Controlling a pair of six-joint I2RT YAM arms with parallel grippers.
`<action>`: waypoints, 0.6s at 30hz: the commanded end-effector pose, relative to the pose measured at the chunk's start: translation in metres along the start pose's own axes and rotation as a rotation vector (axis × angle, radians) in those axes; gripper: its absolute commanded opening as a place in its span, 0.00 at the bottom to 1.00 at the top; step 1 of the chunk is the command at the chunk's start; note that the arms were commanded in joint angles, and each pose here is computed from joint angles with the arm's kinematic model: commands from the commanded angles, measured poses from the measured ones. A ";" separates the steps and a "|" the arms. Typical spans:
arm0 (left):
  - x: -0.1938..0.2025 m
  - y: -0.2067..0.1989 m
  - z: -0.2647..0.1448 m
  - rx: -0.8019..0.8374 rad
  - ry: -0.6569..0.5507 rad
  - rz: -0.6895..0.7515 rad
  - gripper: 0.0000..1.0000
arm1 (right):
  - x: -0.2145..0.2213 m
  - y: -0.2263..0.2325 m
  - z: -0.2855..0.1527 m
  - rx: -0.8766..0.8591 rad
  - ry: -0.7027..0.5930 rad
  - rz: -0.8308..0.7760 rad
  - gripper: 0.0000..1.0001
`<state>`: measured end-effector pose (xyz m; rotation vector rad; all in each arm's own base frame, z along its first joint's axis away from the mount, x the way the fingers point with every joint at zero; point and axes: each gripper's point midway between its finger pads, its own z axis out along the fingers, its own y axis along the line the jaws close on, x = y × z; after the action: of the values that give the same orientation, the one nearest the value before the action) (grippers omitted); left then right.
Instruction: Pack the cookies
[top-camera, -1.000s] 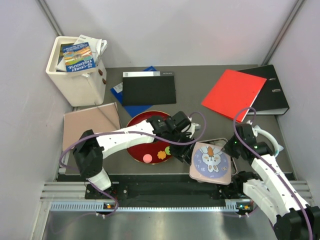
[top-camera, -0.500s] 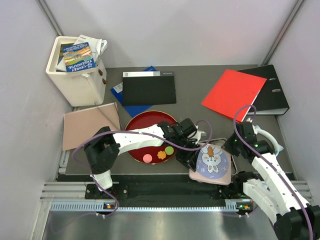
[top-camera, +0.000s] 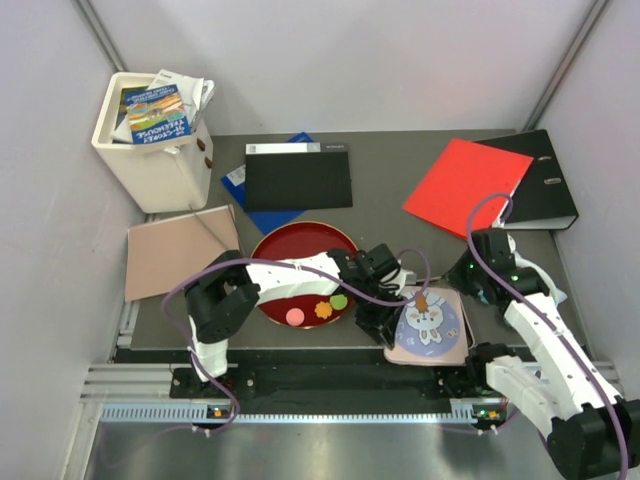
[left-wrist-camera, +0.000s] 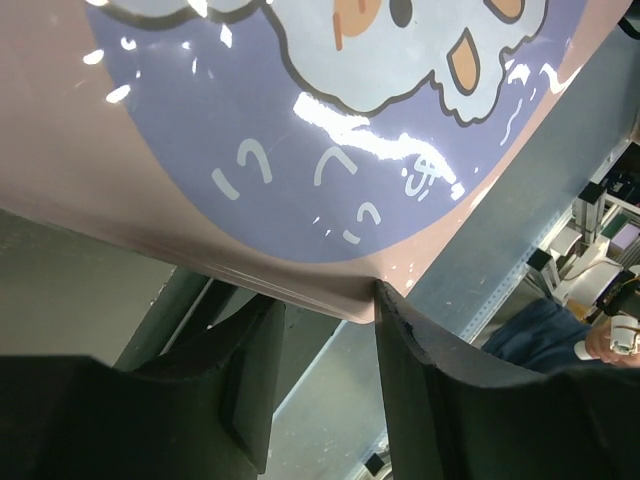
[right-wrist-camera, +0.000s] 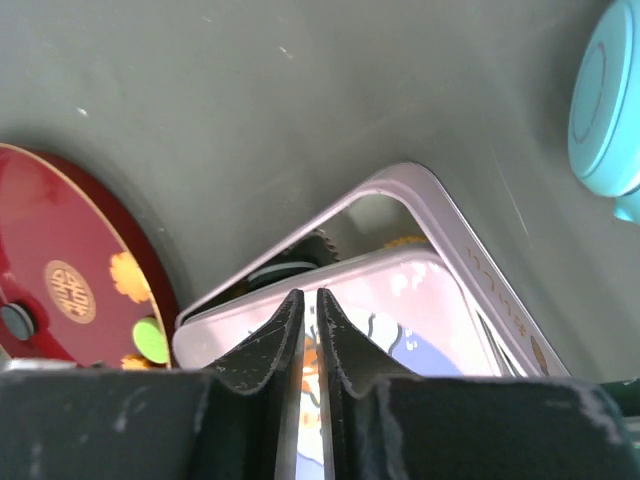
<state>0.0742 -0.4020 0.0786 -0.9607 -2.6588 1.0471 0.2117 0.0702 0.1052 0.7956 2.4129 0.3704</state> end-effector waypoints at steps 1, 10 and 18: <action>-0.018 -0.013 0.003 0.039 -0.042 0.062 0.46 | -0.021 0.021 -0.018 -0.067 -0.068 -0.033 0.12; -0.017 -0.002 0.010 0.015 -0.048 0.054 0.40 | -0.020 0.025 -0.025 -0.089 -0.063 -0.046 0.25; -0.021 0.008 0.014 -0.024 -0.061 0.047 0.51 | -0.016 0.028 -0.031 -0.113 -0.040 -0.064 0.28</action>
<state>0.0794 -0.4107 0.0616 -0.9562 -2.6637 1.0408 0.2149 0.0726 0.1276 0.7338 2.3784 0.4045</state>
